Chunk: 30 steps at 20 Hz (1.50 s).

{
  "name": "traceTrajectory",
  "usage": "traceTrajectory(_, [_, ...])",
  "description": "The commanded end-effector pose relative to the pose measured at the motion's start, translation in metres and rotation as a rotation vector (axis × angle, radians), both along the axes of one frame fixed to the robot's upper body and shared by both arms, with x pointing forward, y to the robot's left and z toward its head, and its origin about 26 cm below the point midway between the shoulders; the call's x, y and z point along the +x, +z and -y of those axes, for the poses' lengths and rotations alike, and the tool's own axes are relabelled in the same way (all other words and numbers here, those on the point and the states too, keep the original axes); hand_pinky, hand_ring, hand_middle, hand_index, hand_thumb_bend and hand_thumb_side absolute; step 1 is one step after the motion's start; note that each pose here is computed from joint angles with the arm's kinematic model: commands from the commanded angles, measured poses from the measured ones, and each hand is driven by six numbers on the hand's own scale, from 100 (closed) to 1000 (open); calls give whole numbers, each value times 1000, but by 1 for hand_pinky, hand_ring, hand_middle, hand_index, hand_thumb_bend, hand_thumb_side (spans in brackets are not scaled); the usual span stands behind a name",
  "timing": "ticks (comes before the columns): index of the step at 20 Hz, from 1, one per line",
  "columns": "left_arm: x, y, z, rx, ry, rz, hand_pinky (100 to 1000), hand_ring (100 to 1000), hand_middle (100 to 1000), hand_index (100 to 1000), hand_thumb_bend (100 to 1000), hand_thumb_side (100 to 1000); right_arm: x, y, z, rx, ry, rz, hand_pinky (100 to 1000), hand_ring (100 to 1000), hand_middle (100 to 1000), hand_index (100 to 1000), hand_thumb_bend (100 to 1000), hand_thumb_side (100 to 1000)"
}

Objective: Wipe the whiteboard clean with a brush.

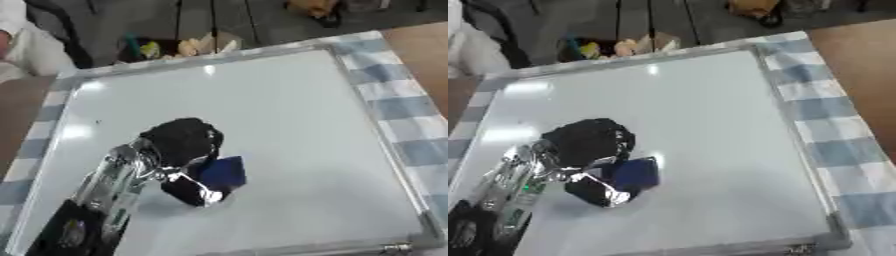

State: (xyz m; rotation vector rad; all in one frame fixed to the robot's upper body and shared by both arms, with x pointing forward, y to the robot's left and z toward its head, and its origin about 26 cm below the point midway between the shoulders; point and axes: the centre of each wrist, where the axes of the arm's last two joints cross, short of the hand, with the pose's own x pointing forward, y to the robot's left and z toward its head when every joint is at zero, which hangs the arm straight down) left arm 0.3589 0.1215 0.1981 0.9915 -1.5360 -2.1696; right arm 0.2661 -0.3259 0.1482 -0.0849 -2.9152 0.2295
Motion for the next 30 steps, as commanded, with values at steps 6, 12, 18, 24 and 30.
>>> traceTrajectory(6, [-1, 4, -1, 227, -71, -72, 802, 799, 726, 405, 260, 767, 0, 7, -1, -18, 9, 25, 819, 836, 621, 909, 100, 936])
traceTrajectory(12, [-3, 3, -2, 170, -76, -100, 790, 796, 822, 388, 282, 750, 0, 7, -2, -19, 10, 26, 819, 836, 620, 909, 100, 938])
traceTrajectory(18, [-4, 2, -3, 137, -68, -119, 774, 773, 755, 371, 272, 738, 0, 6, -2, -19, 11, 27, 820, 836, 618, 909, 100, 940])
traceTrajectory(24, [-4, 2, -4, 114, -55, -126, 760, 748, 670, 367, 234, 691, 0, 6, -3, -19, 10, 27, 820, 837, 617, 910, 100, 943])
traceTrajectory(30, [-3, 0, -4, 115, -42, -126, 756, 744, 684, 366, 224, 706, 0, 6, -3, -20, 10, 25, 821, 838, 616, 911, 100, 944])
